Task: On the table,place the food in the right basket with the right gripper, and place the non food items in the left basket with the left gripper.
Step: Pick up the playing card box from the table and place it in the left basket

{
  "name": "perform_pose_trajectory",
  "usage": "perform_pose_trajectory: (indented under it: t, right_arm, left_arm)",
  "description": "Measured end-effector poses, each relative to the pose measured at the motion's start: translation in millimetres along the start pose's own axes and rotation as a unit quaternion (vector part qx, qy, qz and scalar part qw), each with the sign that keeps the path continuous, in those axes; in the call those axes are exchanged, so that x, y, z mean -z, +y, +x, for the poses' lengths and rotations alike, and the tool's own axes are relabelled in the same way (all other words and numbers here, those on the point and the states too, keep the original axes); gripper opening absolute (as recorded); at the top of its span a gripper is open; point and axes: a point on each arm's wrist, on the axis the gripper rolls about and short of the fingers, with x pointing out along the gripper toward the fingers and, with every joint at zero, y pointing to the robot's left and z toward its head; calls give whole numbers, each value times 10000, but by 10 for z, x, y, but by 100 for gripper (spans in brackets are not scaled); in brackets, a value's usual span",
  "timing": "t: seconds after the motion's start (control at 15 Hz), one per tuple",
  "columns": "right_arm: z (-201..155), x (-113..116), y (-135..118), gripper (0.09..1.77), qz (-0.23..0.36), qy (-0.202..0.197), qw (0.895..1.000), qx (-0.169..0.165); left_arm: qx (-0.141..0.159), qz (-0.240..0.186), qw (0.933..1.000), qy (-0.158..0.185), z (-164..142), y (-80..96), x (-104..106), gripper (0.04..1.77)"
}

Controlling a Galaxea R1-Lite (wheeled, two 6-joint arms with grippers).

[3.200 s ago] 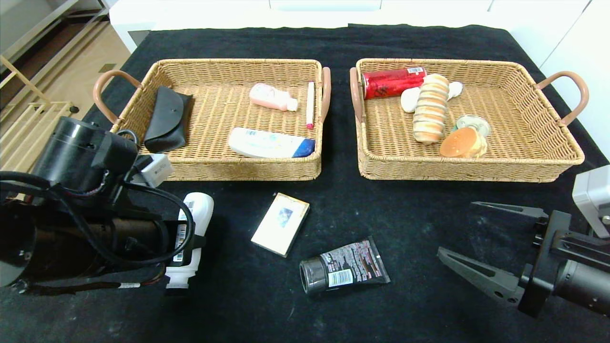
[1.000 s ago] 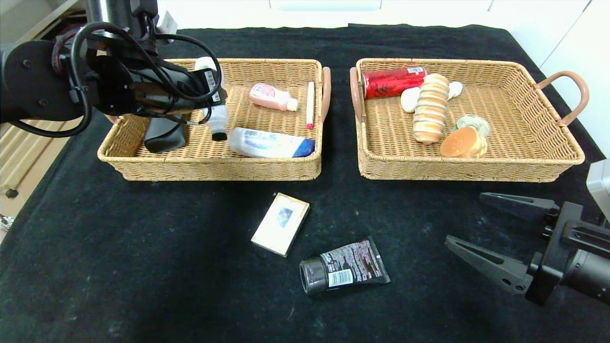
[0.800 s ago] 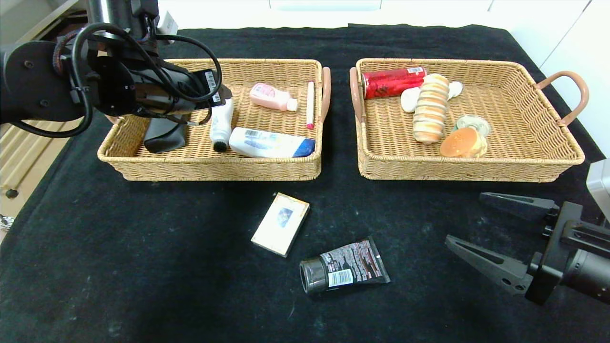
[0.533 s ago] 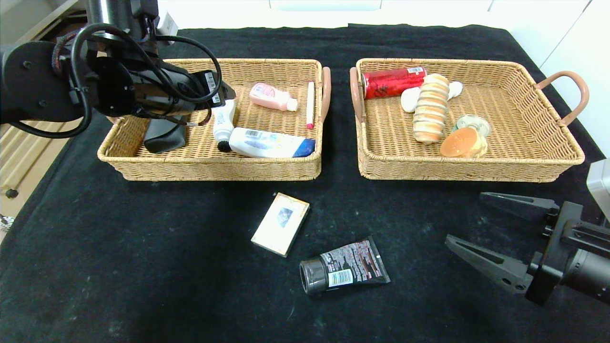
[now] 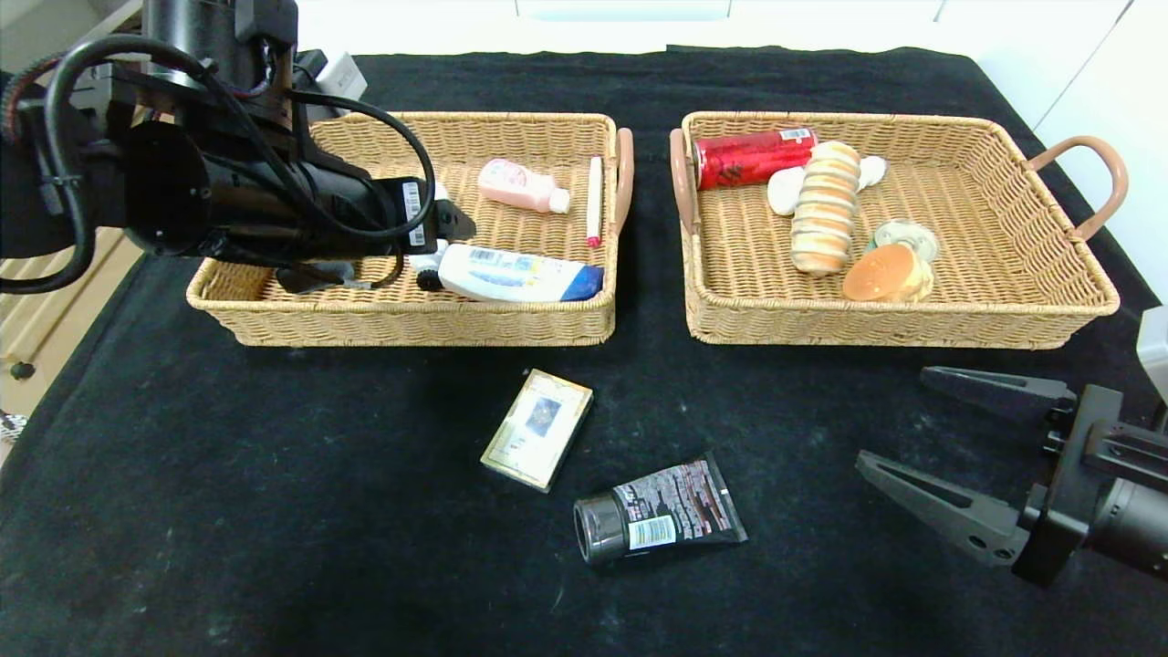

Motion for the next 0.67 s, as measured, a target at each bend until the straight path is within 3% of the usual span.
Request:
perform_pose_trajectory:
  t: [0.13,0.27,0.4,0.67]
  right_arm:
    - [-1,2,1,171,2,4,10000,0]
    - [-7,0,3,171,-1,-4,10000,0]
    - [-8,2,5,171,-3,-1,10000,-3]
    - [-11,9,11,171,-5,9,10000,-21]
  left_arm:
    - [242,413,9985,274,-185,-137,109,160]
    - [494,950,9924,599,-378,-252,230,163]
    - [722,1230,9854,933,-530,-349,339,165]
    - [1052,1709,9720,1223,-598,-504,519,168]
